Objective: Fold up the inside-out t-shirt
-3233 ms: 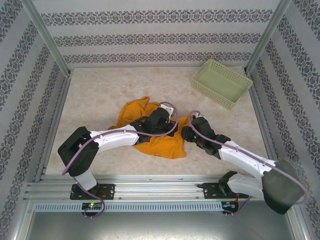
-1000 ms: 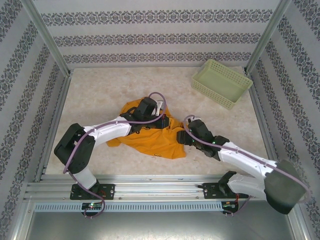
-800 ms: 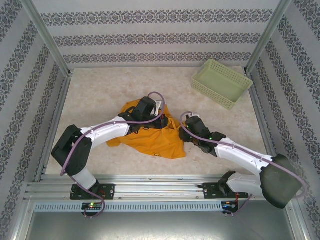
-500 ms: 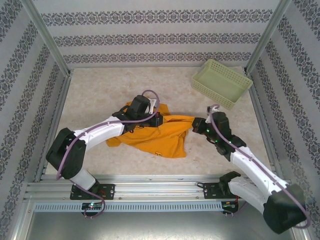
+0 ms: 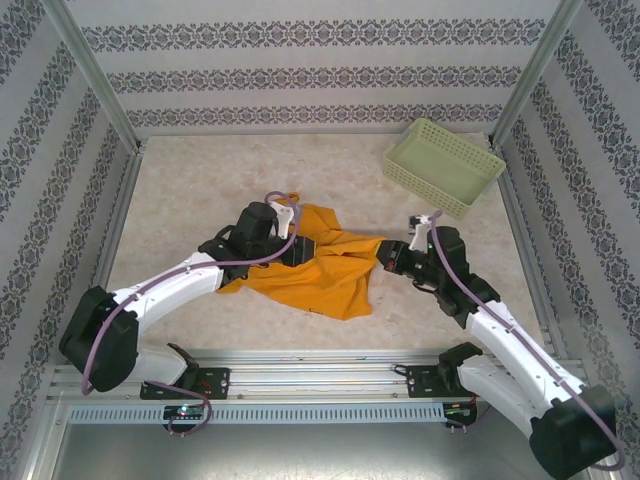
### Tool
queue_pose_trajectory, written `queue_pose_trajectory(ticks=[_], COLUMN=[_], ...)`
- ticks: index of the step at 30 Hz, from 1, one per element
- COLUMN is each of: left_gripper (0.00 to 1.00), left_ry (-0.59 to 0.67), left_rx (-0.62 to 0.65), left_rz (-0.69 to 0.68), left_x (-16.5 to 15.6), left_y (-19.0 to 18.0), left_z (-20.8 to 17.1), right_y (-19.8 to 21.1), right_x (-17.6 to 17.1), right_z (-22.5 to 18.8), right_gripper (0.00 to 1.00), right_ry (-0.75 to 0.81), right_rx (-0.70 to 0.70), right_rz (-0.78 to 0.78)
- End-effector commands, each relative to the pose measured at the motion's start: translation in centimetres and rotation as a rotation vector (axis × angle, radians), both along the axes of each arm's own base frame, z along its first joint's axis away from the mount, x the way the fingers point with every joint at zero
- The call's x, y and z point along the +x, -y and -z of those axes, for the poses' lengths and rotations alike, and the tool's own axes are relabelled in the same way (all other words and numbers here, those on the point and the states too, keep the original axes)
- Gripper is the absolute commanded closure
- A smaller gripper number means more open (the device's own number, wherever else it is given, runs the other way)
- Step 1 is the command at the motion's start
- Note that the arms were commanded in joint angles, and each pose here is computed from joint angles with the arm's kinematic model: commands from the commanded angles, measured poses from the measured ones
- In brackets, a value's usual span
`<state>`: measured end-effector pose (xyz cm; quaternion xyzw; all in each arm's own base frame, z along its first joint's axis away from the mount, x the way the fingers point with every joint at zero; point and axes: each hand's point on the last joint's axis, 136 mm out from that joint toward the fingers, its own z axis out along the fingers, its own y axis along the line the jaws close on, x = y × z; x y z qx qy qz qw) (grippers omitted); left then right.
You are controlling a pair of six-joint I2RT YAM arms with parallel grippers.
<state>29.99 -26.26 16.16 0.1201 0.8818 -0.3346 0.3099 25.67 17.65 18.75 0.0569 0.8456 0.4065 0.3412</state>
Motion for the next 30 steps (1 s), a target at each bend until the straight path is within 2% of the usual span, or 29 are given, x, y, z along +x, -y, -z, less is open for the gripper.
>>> queue_pose_trajectory(ticks=[1,3,5,8,10,14,16,19,21,23,24,25,26,28,30], left_gripper=[0.47,0.32,0.22,0.13,0.13,0.19,0.27,0.44,0.57,0.81,0.90,0.98,1.00,1.00,1.00], left_ry=[0.120,0.221,0.295,0.379,0.384,0.379,0.367,0.360,0.373,0.373,0.371,0.366,0.361,0.343,0.319], left_rx=[0.198,0.246,0.152,0.052,0.028,-0.005,0.003,0.043,0.042,0.061,0.069,0.081,0.091,0.110,0.114], left_rz=[-0.081,-0.045,0.046,0.142,0.161,0.189,0.159,0.066,0.023,-0.041,-0.069,-0.107,-0.150,-0.232,-0.301], left_x=[-0.2,-1.4,-3.1,-5.1,-5.3,-5.3,-4.5,-2.9,-2.4,-1.8,-1.6,-1.3,-1.1,-0.8,-0.9], left_y=[-3.1,-2.9,-1.3,0.7,1.5,3.1,3.2,2.4,2.0,1.0,0.4,-0.4,-1.4,-3.5,-5.6], left_z=[-0.7,-2.0,-3.7,-5.4,-5.4,-5.2,-5.0,-4.6,-4.6,-4.5,-4.4,-4.1,-4.0,-3.5,-2.9], right_y=[-1.8,-3.3,-5.0,-7.6,-9.3,-12.1,-13.1,-13.9,-13.8,-13.0,-12.5,-11.6,-10.5,-7.8,-4.8], right_x=[0.5,0.5,0.6,0.7,0.6,0.5,0.5,0.5,0.5,0.7,0.8,0.8,1.0,1.3,1.6], right_z=[-3.7,-4.5,-5.4,-6.5,-7.2,-8.0,-8.0,-7.5,-7.1,-6.6,-6.3,-6.0,-5.3,-3.9,-1.3], right_gripper=[1.00,1.00,1.00,1.00,1.00,1.00,1.00,1.00,0.96,0.83,0.76,0.65,0.54,0.39,0.30], right_ry=[0.120,0.132,0.137,0.149,0.160,0.167,0.162,0.148,0.140,0.133,0.131,0.128,0.117,0.091,0.044], right_rx=[-0.079,-0.101,-0.101,-0.096,-0.091,-0.087,-0.083,-0.084,-0.093,-0.120,-0.138,-0.162,-0.196,-0.253,-0.314], right_rz=[-0.031,-0.058,-0.094,-0.145,-0.181,-0.229,-0.250,-0.263,-0.256,-0.222,-0.206,-0.183,-0.148,-0.070,0.011])
